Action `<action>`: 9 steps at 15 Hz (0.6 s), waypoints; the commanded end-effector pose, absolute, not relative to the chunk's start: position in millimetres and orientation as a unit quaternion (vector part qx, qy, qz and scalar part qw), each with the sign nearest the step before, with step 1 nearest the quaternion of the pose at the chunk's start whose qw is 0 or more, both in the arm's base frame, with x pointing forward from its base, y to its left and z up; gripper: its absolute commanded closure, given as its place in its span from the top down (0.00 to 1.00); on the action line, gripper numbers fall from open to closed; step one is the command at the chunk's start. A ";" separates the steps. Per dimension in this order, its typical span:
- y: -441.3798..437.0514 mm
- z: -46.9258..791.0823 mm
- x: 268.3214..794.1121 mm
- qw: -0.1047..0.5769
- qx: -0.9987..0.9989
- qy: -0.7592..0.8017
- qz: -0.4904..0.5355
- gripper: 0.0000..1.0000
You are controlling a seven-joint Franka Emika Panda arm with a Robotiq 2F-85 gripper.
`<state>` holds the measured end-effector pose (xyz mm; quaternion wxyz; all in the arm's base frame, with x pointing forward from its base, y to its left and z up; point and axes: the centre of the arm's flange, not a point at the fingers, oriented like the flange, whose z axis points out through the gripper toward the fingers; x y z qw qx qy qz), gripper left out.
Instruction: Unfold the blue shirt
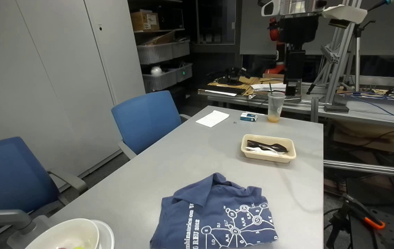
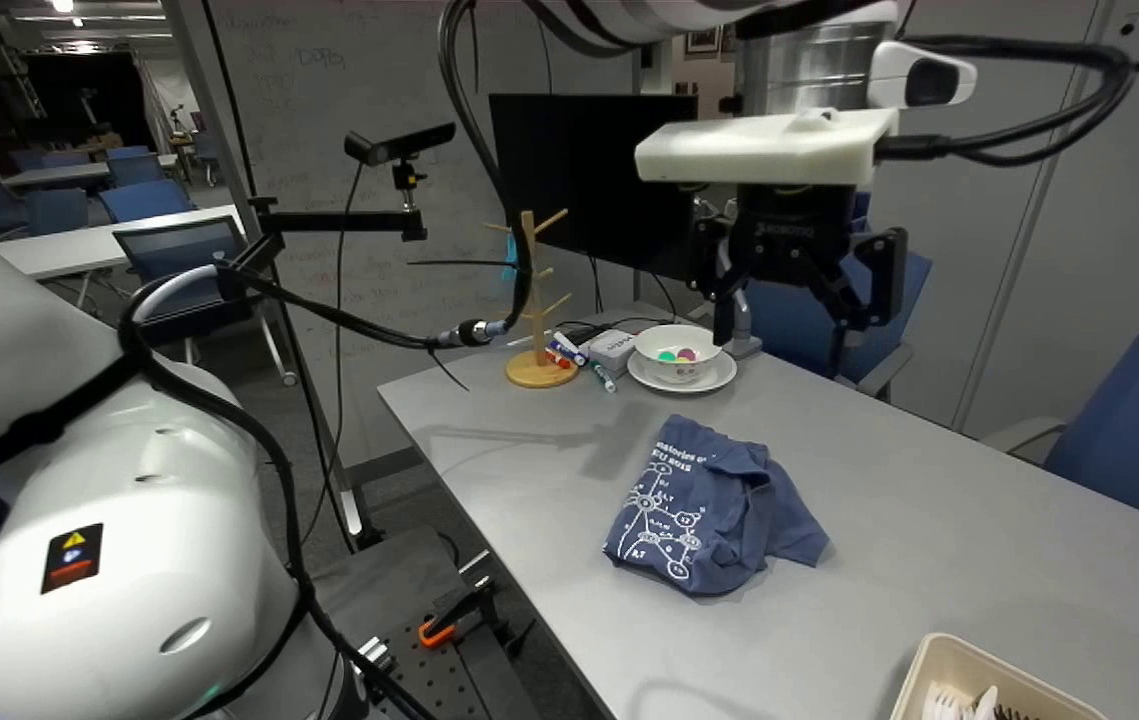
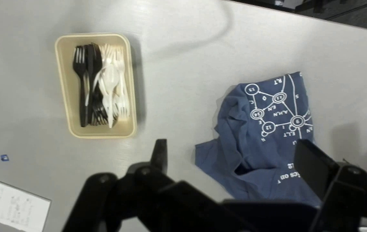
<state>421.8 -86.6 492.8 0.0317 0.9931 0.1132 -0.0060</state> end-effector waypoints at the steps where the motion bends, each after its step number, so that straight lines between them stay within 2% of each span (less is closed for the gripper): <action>1: -44.3 476.6 442.2 0.007 0.989 0.146 0.008 1.00; 4: -8.6 461.8 461.6 0.004 0.984 0.176 0.022 1.00; 5: -24.5 469.4 447.1 0.014 0.986 0.163 0.013 1.00; 9: -21.4 463.6 450.0 0.014 0.986 0.164 0.010 1.00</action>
